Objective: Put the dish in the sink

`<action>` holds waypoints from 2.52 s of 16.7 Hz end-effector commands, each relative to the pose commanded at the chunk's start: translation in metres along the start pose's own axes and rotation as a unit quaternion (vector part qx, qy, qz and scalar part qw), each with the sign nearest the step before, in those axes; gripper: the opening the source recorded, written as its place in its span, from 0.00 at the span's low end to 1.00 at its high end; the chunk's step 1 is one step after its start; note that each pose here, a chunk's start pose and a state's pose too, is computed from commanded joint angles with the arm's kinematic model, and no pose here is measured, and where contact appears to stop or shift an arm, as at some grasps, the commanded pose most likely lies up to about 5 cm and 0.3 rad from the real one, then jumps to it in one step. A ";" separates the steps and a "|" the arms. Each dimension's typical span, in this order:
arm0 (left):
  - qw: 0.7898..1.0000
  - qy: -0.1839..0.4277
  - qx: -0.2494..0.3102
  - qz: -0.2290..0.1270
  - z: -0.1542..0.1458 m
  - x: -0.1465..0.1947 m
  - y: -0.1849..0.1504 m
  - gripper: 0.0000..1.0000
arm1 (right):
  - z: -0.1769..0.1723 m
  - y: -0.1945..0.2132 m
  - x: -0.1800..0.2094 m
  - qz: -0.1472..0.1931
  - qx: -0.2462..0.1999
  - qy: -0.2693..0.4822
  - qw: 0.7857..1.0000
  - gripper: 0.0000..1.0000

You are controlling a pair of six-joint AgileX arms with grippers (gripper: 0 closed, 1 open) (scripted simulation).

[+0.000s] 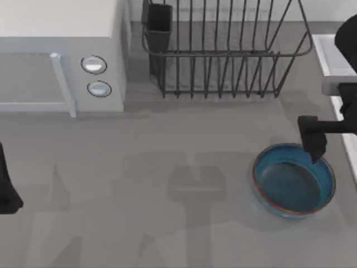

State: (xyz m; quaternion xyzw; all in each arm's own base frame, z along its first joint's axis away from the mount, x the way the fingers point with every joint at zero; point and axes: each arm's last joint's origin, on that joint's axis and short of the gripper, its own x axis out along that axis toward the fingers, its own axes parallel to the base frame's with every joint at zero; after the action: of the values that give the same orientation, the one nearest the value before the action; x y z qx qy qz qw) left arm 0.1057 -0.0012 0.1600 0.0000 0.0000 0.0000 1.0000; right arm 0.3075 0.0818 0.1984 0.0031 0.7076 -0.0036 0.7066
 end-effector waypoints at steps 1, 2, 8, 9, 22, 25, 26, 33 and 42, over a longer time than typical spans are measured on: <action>1.000 0.000 0.000 0.000 0.000 0.000 0.000 1.00 | 0.001 0.000 0.012 0.000 0.000 -0.002 1.000 1.00; 1.000 0.000 0.000 0.000 0.000 0.000 0.000 1.00 | 0.002 0.001 0.025 0.001 0.000 -0.003 1.000 1.00; 1.000 0.000 0.000 0.000 0.000 0.000 0.000 1.00 | -0.003 0.000 0.069 0.000 0.000 -0.001 1.000 1.00; 1.000 0.000 0.000 0.000 0.000 0.000 0.000 1.00 | -0.003 0.000 0.069 0.000 0.000 -0.001 1.000 1.00; 1.000 0.000 0.000 0.000 0.000 0.000 0.000 1.00 | -0.003 0.000 0.069 0.000 0.000 -0.001 1.000 0.17; 1.000 0.000 0.000 0.000 0.000 0.000 0.000 1.00 | -0.003 0.000 0.069 0.000 0.000 -0.001 1.000 0.00; 1.000 0.000 0.000 0.000 0.000 0.000 0.000 1.00 | -0.003 0.000 0.069 0.000 0.000 -0.001 1.000 0.00; 1.000 0.000 0.000 0.000 0.000 0.000 0.000 1.00 | -0.003 0.000 0.069 0.000 0.001 -0.002 1.000 0.00; 1.000 0.000 0.000 0.000 0.000 0.000 0.000 1.00 | 0.007 0.003 -0.019 -0.004 0.000 0.014 1.000 0.00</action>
State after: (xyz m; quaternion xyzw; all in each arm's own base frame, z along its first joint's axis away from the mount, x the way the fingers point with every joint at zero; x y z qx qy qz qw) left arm 0.1057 -0.0012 0.1600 0.0000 0.0000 0.0000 1.0000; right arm 0.3149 0.0848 0.2172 0.0005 0.7171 -0.0069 0.6970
